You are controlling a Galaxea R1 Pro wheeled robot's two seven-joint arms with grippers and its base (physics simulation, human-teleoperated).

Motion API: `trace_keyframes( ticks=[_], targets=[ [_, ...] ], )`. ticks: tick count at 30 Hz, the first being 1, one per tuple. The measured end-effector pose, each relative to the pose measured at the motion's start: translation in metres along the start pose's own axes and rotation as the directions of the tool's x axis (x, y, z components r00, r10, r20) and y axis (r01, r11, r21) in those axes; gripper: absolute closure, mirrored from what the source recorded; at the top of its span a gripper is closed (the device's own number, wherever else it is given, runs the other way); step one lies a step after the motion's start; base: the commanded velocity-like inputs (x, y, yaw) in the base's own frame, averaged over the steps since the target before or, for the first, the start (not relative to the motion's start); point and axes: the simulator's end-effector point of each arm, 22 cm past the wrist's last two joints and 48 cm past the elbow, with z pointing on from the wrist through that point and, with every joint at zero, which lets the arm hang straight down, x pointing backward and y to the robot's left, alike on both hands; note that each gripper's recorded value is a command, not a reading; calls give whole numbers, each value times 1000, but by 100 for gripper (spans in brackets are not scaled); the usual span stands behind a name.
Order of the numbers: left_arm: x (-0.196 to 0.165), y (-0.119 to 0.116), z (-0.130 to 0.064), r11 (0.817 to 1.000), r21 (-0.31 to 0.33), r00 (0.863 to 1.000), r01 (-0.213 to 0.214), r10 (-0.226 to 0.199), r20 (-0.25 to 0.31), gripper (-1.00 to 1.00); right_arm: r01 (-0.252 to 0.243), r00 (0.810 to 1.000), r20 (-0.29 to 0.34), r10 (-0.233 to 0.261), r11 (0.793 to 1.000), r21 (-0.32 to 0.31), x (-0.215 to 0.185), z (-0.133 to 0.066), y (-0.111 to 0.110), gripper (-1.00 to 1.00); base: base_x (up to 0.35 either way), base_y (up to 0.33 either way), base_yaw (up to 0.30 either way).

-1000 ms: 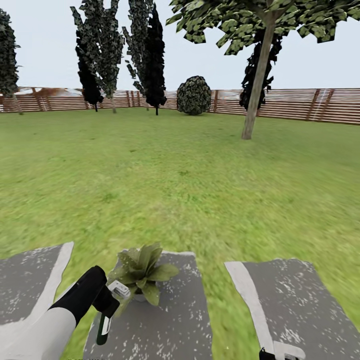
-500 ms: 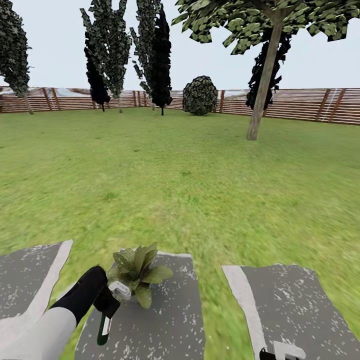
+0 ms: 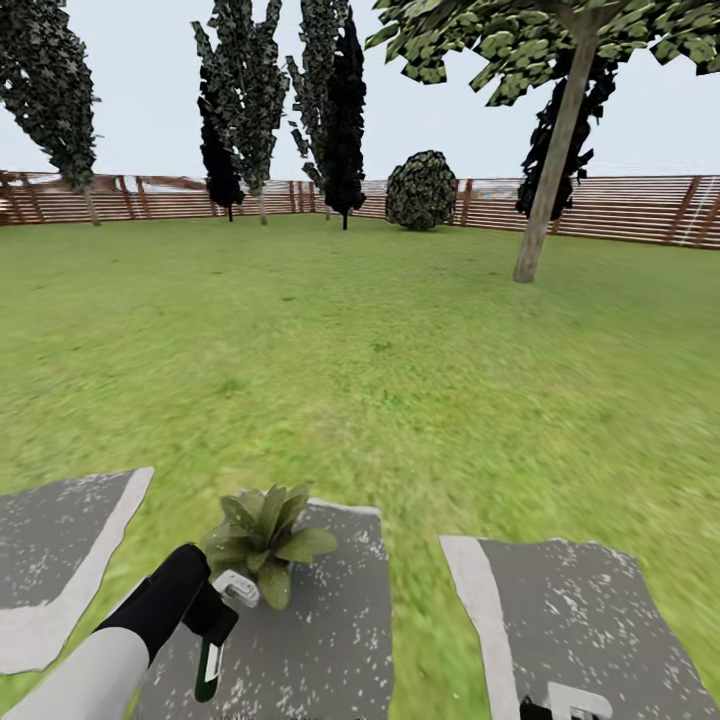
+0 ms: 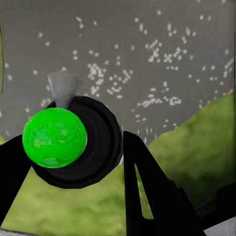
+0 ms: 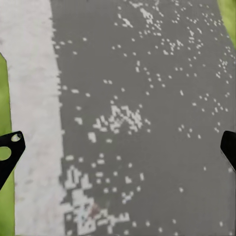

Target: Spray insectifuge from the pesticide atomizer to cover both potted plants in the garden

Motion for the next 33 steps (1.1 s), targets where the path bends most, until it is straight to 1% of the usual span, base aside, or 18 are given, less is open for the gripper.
trace_keyframes(
  ticks=[3, 4, 7, 9, 10, 12, 14, 19, 22, 26, 33],
  targets=[
    [0, 1, 1, 1000, -11, 1000, 0, 0, -2, 100, 1, 1000, 0, -1, 1000, 0, 0, 0, 0, -100, -92, -273, 264],
    [-1, 6, 2, 999, -44, 1000, -2, 2, -3, 100, 1, 1000, -1, -1, 1000, 0, 0, 0, 0, -100, -104, -273, 177],
    [0, 5, 3, 999, -43, 1000, 1, -1, -5, 100, 1, 1000, -1, -1, 1000, 1, 1, 0, 0, -100, -49, -273, 56],
    [1, 8, 3, 999, -41, 1000, 19, -19, -1, 100, 2, 1000, -1, -2, 1000, 0, 1, 0, 0, -100, -6, -273, 10],
    [2, 16, 2, 997, -64, 999, 37, -37, 5, 100, 2, 1000, -1, -2, 1000, 0, 1, 0, 0, -100, 46, -273, 3],
    [2, 28, 1, 992, -119, 999, 50, -49, 9, 100, 1, 1000, -2, -1, 1000, -1, 1, 0, 0, -100, 111, -266, 1],
    [3, 32, 2, 989, -139, 998, 55, -54, 8, 100, 1, 1000, -2, -1, 1000, -1, 1, 0, 0, -100, 156, -250, 52],
    [6, 35, 3, 987, -139, 997, 82, -81, 12, 100, 2, 1000, -4, -2, 1000, -1, 2, 0, 0, -100, 255, -151, 199],
    [8, 35, 5, 987, -136, 996, 87, -86, 8, 100, 3, 1000, -6, -3, 1000, -1, 3, 0, 0, -100, 197, -51, 238],
    [15, 38, 9, 986, -137, 996, 90, -92, -9, 100, 5, 1000, -9, -5, 1000, -1, 5, 1, 1, -100, 26, -6, 241],
    [14, 33, 12, 988, -129, 996, 87, -90, -13, 100, 7, 1000, -14, -7, 1000, -1, 7, 1, 1, -100, 1, 0, 241]
  ],
)
